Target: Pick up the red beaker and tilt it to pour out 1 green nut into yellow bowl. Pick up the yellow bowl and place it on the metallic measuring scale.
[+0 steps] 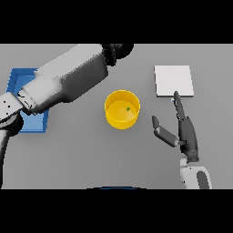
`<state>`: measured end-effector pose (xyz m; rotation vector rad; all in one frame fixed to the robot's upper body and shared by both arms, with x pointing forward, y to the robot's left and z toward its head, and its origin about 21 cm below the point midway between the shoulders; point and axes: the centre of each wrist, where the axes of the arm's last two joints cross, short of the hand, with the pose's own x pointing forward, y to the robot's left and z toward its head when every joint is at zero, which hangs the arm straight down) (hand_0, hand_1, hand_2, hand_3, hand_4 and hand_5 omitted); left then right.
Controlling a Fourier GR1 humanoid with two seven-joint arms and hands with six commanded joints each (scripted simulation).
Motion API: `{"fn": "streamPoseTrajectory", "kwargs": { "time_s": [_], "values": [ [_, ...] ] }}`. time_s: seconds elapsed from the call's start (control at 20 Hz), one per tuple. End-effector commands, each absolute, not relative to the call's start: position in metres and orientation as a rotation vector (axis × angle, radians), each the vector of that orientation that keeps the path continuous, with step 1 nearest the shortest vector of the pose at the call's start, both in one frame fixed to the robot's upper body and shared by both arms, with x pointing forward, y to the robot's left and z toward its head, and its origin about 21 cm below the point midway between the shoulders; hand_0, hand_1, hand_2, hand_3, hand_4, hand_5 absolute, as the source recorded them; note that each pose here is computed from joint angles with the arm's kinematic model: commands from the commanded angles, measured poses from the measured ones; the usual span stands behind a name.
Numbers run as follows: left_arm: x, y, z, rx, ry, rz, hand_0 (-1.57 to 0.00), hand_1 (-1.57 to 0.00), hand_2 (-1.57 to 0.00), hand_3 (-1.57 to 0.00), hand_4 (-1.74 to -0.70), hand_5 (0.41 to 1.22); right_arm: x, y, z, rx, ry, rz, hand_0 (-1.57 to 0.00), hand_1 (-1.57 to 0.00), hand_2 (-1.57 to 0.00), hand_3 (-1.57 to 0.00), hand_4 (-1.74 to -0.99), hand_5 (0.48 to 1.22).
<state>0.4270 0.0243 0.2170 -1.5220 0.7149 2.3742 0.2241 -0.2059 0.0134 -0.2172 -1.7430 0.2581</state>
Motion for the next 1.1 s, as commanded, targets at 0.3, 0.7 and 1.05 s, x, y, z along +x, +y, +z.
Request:
{"fn": "streamPoseTrajectory", "kwargs": {
  "time_s": [0.3, 0.7, 1.05],
  "values": [
    [0.469, 0.098, 0.327, -2.044, 1.489, 2.452, -1.57, -1.57, -1.57, -1.47, -1.73, 1.221, 0.22, -0.203, 0.01, -0.227, -1.748, 0.278, 0.0, 0.0, 0.0, 0.0, -1.146, 0.641],
    [0.485, 0.264, 0.312, -2.432, 2.873, 2.041, -1.57, -1.57, -1.57, -1.5, -1.74, 1.221, 0.228, -0.203, 0.012, -0.137, -1.772, 0.257, 0.0, 0.0, 0.0, 0.0, -1.081, 0.631],
    [0.469, 0.338, 0.234, -2.93, 3.44, 1.245, -1.57, -1.57, -1.57, -1.56, -1.74, 1.221, 0.227, -0.208, 0.009, -0.11, -1.764, 0.284, 0.0, 0.0, 0.0, 0.0, -1.165, 0.672]
  ]
}}
